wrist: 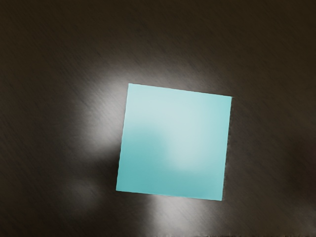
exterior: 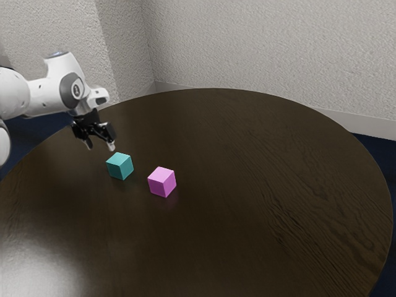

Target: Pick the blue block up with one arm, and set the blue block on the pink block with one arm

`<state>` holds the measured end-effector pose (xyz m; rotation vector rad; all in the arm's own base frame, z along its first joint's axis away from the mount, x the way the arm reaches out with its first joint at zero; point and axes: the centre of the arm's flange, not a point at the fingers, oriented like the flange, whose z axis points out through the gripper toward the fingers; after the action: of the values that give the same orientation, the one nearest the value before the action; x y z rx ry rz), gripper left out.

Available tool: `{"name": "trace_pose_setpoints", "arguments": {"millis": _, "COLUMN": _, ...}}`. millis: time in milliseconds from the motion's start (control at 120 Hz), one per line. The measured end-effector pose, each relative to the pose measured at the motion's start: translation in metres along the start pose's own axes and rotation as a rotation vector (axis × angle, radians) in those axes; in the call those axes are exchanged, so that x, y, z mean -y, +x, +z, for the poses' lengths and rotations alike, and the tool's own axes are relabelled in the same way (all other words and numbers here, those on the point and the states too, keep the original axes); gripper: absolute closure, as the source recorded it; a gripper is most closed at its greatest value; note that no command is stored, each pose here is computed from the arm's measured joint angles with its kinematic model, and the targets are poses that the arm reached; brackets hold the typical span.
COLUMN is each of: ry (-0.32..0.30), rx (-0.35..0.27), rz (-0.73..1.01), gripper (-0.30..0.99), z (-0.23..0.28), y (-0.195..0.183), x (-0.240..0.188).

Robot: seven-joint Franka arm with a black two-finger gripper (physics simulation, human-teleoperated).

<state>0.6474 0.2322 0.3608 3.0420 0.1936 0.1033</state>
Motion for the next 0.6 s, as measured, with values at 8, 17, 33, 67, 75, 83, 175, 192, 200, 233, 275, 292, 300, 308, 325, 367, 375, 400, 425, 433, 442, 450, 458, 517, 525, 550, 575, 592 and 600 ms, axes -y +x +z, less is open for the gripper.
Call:
{"name": "trace_pose_setpoints", "arguments": {"millis": 8, "ry": -0.002, "rx": 0.001, "rz": 0.002, "gripper": 0.0, "z": 0.001, "y": 0.0, "x": 0.0}}
{"name": "trace_pose_setpoints", "arguments": {"millis": 17, "ry": -0.004, "rx": 0.001, "rz": 0.004, "gripper": 0.0, "z": 0.001, "y": 0.0, "x": -0.001}}
{"name": "trace_pose_setpoints", "arguments": {"millis": 33, "ry": -0.008, "rx": 0.003, "rz": 0.009, "gripper": 0.0, "z": 0.002, "y": 0.0, "x": -0.002}}
{"name": "trace_pose_setpoints", "arguments": {"millis": 67, "ry": -0.014, "rx": 0.005, "rz": 0.018, "gripper": 0.0, "z": 0.004, "y": 0.0, "x": -0.004}}
{"name": "trace_pose_setpoints", "arguments": {"millis": 75, "ry": -0.015, "rx": 0.006, "rz": 0.021, "gripper": 0.0, "z": 0.004, "y": 0.0, "x": -0.005}}
{"name": "trace_pose_setpoints", "arguments": {"millis": 83, "ry": -0.015, "rx": 0.006, "rz": 0.023, "gripper": 0.0, "z": 0.004, "y": 0.0, "x": -0.005}}
{"name": "trace_pose_setpoints", "arguments": {"millis": 175, "ry": -0.021, "rx": 0.005, "rz": 0.045, "gripper": 0.0, "z": 0.002, "y": 0.0, "x": -0.007}}
{"name": "trace_pose_setpoints", "arguments": {"millis": 192, "ry": -0.022, "rx": 0.005, "rz": 0.049, "gripper": 0.0, "z": 0.002, "y": 0.0, "x": -0.007}}
{"name": "trace_pose_setpoints", "arguments": {"millis": 200, "ry": -0.022, "rx": 0.005, "rz": 0.051, "gripper": 0.0, "z": 0.002, "y": 0.0, "x": -0.007}}
{"name": "trace_pose_setpoints", "arguments": {"millis": 233, "ry": -0.023, "rx": 0.007, "rz": 0.058, "gripper": 0.0, "z": 0.002, "y": 0.0, "x": -0.007}}
{"name": "trace_pose_setpoints", "arguments": {"millis": 275, "ry": -0.022, "rx": 0.015, "rz": 0.069, "gripper": 0.0, "z": 0.006, "y": 0.0, "x": -0.008}}
{"name": "trace_pose_setpoints", "arguments": {"millis": 292, "ry": -0.021, "rx": 0.019, "rz": 0.074, "gripper": 0.0, "z": 0.009, "y": 0.0, "x": -0.008}}
{"name": "trace_pose_setpoints", "arguments": {"millis": 300, "ry": -0.021, "rx": 0.021, "rz": 0.076, "gripper": 0.0, "z": 0.01, "y": 0.0, "x": -0.009}}
{"name": "trace_pose_setpoints", "arguments": {"millis": 308, "ry": -0.02, "rx": 0.023, "rz": 0.078, "gripper": 0.0, "z": 0.011, "y": 0.0, "x": -0.009}}
{"name": "trace_pose_setpoints", "arguments": {"millis": 325, "ry": -0.019, "rx": 0.027, "rz": 0.082, "gripper": 0.0, "z": 0.014, "y": 0.0, "x": -0.009}}
{"name": "trace_pose_setpoints", "arguments": {"millis": 367, "ry": -0.013, "rx": 0.029, "rz": 0.105, "gripper": 0.0, "z": 0.018, "y": 0.006, "x": -0.013}}
{"name": "trace_pose_setpoints", "arguments": {"millis": 375, "ry": -0.012, "rx": 0.03, "rz": 0.11, "gripper": 0.0, "z": 0.019, "y": 0.007, "x": -0.014}}
{"name": "trace_pose_setpoints", "arguments": {"millis": 400, "ry": -0.008, "rx": 0.031, "rz": 0.122, "gripper": 0.0, "z": 0.021, "y": 0.01, "x": -0.017}}
{"name": "trace_pose_setpoints", "arguments": {"millis": 425, "ry": -0.004, "rx": 0.036, "rz": 0.134, "gripper": 0.0, "z": 0.028, "y": 0.014, "x": -0.018}}
{"name": "trace_pose_setpoints", "arguments": {"millis": 433, "ry": -0.003, "rx": 0.037, "rz": 0.137, "gripper": 0.0, "z": 0.03, "y": 0.015, "x": -0.019}}
{"name": "trace_pose_setpoints", "arguments": {"millis": 442, "ry": -0.001, "rx": 0.038, "rz": 0.141, "gripper": 0.0, "z": 0.032, "y": 0.017, "x": -0.019}}
{"name": "trace_pose_setpoints", "arguments": {"millis": 450, "ry": 0.0, "rx": 0.039, "rz": 0.144, "gripper": 0.0, "z": 0.034, "y": 0.018, "x": -0.019}}
{"name": "trace_pose_setpoints", "arguments": {"millis": 458, "ry": 0.002, "rx": 0.04, "rz": 0.147, "gripper": 0.0, "z": 0.035, "y": 0.019, "x": -0.02}}
{"name": "trace_pose_setpoints", "arguments": {"millis": 517, "ry": 0.011, "rx": 0.043, "rz": 0.164, "gripper": 0.0, "z": 0.041, "y": 0.023, "x": -0.02}}
{"name": "trace_pose_setpoints", "arguments": {"millis": 525, "ry": 0.013, "rx": 0.043, "rz": 0.166, "gripper": 0.0, "z": 0.041, "y": 0.024, "x": -0.019}}
{"name": "trace_pose_setpoints", "arguments": {"millis": 550, "ry": 0.017, "rx": 0.045, "rz": 0.171, "gripper": 0.0, "z": 0.044, "y": 0.024, "x": -0.019}}
{"name": "trace_pose_setpoints", "arguments": {"millis": 575, "ry": 0.023, "rx": 0.046, "rz": 0.178, "gripper": 0.0, "z": 0.045, "y": 0.025, "x": -0.018}}
{"name": "trace_pose_setpoints", "arguments": {"millis": 592, "ry": 0.027, "rx": 0.047, "rz": 0.183, "gripper": 0.0, "z": 0.046, "y": 0.026, "x": -0.018}}
{"name": "trace_pose_setpoints", "arguments": {"millis": 600, "ry": 0.029, "rx": 0.048, "rz": 0.185, "gripper": 0.0, "z": 0.046, "y": 0.026, "x": -0.018}}
